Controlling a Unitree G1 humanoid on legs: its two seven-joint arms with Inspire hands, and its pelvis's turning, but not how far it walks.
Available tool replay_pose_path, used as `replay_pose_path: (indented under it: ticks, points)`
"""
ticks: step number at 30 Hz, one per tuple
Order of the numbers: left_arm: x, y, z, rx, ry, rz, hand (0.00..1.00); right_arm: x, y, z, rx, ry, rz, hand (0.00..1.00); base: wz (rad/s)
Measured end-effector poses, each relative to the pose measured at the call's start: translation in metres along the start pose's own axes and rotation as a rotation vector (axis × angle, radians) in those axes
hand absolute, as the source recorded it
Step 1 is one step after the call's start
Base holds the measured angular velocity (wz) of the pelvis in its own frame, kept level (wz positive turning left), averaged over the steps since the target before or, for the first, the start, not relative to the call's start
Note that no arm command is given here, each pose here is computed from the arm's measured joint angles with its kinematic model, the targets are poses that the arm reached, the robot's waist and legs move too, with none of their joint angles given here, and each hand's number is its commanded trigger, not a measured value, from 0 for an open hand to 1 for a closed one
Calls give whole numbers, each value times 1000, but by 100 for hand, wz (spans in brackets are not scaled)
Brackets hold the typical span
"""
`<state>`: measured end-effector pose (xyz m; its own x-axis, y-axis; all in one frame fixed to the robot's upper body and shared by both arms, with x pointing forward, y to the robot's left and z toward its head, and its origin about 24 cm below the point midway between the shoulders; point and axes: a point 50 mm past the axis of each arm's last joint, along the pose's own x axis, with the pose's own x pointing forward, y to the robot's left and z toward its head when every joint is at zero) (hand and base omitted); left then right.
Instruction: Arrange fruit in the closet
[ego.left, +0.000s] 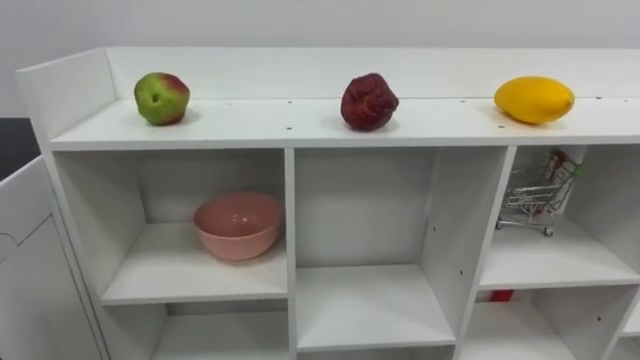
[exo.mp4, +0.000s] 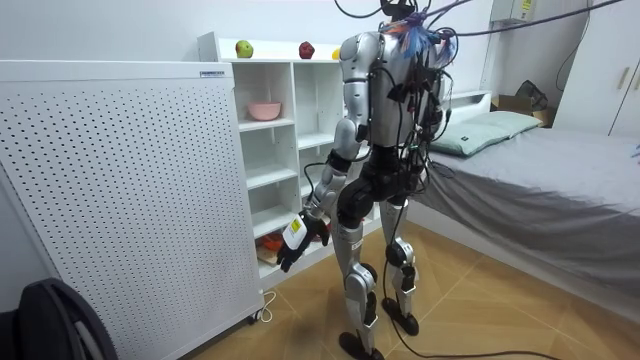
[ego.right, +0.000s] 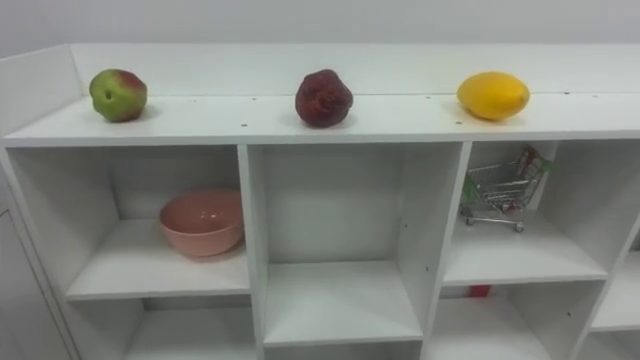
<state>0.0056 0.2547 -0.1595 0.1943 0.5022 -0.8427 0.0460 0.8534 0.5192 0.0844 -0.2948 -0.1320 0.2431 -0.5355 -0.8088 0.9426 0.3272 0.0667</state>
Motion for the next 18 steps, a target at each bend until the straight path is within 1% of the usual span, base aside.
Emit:
replay_pose_path:
  ticks: [1,3,4,6,8,10,13,15,16,18]
  points:
    - [0,0,0,-1,1,4,0,0,5,7,32,-27,-2,0,0]
    - [-1,1,-4,2,8,15,0,-6,27,40,121,-154,14,0,-2]
    - [-1,2,-5,4,10,18,0,-8,31,46,136,-181,19,0,0]
    - [-1,4,-6,9,7,27,0,-19,48,73,181,-288,42,0,2]
    - [-1,4,-7,8,13,30,0,-28,59,92,207,-357,45,0,2]
    - [-1,4,-6,10,10,30,0,-37,72,109,191,-443,42,0,0]
    - [-1,5,-4,16,3,32,0,-57,84,136,164,-597,37,0,0]
    - [0,6,-1,17,-7,37,0,-77,90,158,157,-738,28,0,3]
    - [0,7,0,16,-9,37,0,-83,92,164,161,-776,26,0,0]
    - [0,7,0,29,-6,34,0,-110,103,187,174,-940,36,0,0]
